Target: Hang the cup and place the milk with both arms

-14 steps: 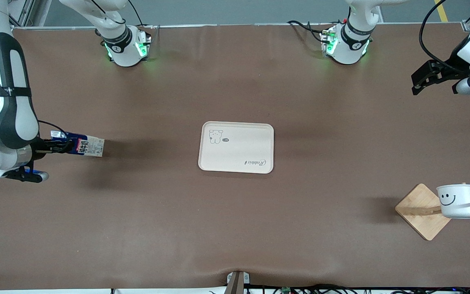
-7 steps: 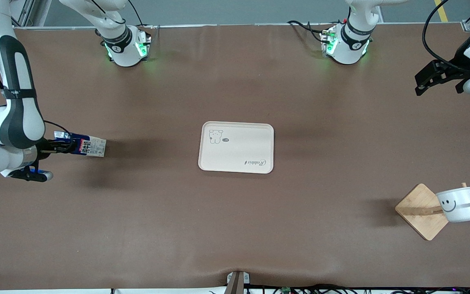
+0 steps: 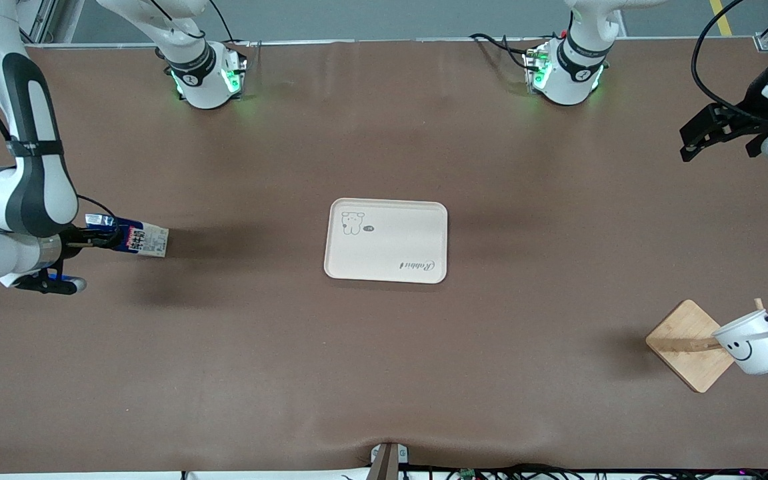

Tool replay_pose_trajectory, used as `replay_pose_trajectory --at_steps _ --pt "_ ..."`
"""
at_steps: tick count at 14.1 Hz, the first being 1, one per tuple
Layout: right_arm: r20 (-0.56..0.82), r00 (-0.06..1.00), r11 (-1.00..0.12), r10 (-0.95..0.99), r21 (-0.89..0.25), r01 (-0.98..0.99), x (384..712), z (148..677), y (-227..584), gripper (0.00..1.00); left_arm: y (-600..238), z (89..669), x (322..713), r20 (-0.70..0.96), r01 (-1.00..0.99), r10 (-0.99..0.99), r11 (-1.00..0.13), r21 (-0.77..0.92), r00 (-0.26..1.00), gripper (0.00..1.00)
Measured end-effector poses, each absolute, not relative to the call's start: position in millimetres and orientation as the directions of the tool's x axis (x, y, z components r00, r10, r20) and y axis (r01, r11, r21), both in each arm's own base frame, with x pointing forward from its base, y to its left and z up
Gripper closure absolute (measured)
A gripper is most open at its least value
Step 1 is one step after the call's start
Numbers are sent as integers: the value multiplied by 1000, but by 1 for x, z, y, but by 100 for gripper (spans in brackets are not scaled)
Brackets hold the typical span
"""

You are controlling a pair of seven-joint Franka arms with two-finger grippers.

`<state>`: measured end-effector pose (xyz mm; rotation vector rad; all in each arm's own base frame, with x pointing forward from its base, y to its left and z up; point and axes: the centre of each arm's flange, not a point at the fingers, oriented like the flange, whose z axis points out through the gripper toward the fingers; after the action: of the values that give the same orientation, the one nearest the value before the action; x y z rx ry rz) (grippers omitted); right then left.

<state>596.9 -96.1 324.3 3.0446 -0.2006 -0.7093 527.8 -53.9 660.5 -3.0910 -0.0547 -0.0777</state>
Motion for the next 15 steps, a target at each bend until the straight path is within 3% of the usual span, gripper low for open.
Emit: replay_pose_trajectory --at_steps 4,8,15 --pt "-434 892 -992 -125 39 -120 594 325 -95 36 -52 658 532 57 39 36 -998 -46 998 0" --pt "-439 890 -992 -124 39 -119 592 322 -95 21 -54 655 536 62 37 34 -998 -44 998 0" --pt "-446 886 -992 -123 38 -119 589 315 -94 15 -60 655 535 64 25 22 -999 -44 998 0"
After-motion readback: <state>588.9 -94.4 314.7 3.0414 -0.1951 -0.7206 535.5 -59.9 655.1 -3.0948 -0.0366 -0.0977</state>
